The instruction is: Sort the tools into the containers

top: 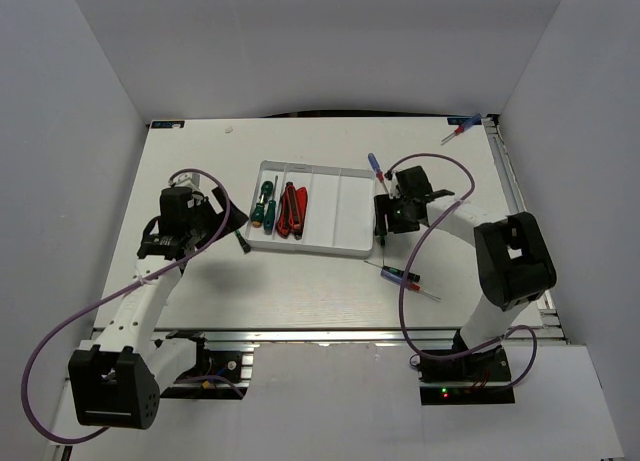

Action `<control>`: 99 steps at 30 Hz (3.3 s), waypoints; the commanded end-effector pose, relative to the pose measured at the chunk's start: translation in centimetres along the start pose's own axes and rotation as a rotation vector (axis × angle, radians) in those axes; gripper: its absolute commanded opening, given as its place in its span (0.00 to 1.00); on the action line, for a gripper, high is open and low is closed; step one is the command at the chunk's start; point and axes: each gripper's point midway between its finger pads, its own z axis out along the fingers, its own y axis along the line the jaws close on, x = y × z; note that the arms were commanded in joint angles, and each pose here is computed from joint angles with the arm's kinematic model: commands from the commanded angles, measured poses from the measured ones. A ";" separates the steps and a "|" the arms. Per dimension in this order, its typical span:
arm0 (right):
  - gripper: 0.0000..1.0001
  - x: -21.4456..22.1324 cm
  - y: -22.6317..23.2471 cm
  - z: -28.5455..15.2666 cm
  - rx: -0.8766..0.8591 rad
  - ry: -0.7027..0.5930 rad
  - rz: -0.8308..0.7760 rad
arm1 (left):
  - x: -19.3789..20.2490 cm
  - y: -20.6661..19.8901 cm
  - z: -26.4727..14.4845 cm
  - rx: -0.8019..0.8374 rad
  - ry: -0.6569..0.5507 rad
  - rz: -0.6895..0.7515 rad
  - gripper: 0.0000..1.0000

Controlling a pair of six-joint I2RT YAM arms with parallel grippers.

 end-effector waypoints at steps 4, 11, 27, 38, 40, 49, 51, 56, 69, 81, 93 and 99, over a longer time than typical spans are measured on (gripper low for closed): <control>0.62 -1.6 -1.6 0.8 0.151 -0.028 0.054 | -0.1 0.4 -0.7 -0.018 -0.017 -0.011 0.98; 0.45 -0.7 -2.3 1.6 0.184 -0.002 0.055 | -0.1 0.5 -0.7 -0.024 -0.016 -0.015 0.98; 0.05 -5.2 -7.2 -0.3 0.178 -0.131 0.073 | 1.0 1.2 -0.5 -0.038 0.002 -0.020 0.98; 0.00 -11.9 1.9 -7.5 -0.176 -0.403 -0.123 | 1.7 1.5 -0.2 -0.038 0.011 -0.031 0.98; 0.00 -12.7 4.4 -7.9 -0.250 -0.405 -0.106 | 1.9 1.6 -0.2 -0.039 0.015 -0.034 0.98; 0.00 -14.3 14.2 -4.8 -0.452 -0.317 -0.017 | 3.0 1.9 -0.5 -0.034 0.030 -0.054 0.98; 0.00 -14.9 15.6 -3.7 -0.463 -0.317 -0.021 | 3.5 2.1 -0.6 -0.032 0.035 -0.063 0.98; 0.02 -15.9 17.5 -1.3 -0.442 -0.312 -0.007 | 4.0 2.2 -0.6 -0.032 0.043 -0.072 0.98; 0.51 -13.0 16.0 3.6 -0.339 -0.245 0.073 | 3.6 2.0 -0.3 -0.033 0.050 -0.085 0.98; 0.68 -13.8 17.2 -1.2 -0.427 -0.313 -0.067 | 5.3 5.0 1.3 -0.184 0.111 -0.148 0.98; 0.89 -13.3 13.6 -9.0 -0.608 -0.444 -0.538 | 2.7 7.0 5.2 -0.372 0.135 -0.180 0.95; 0.89 -10.7 11.2 -10.7 -0.592 -0.449 -0.620 | 1.4 5.9 6.3 -0.330 0.135 -0.179 0.91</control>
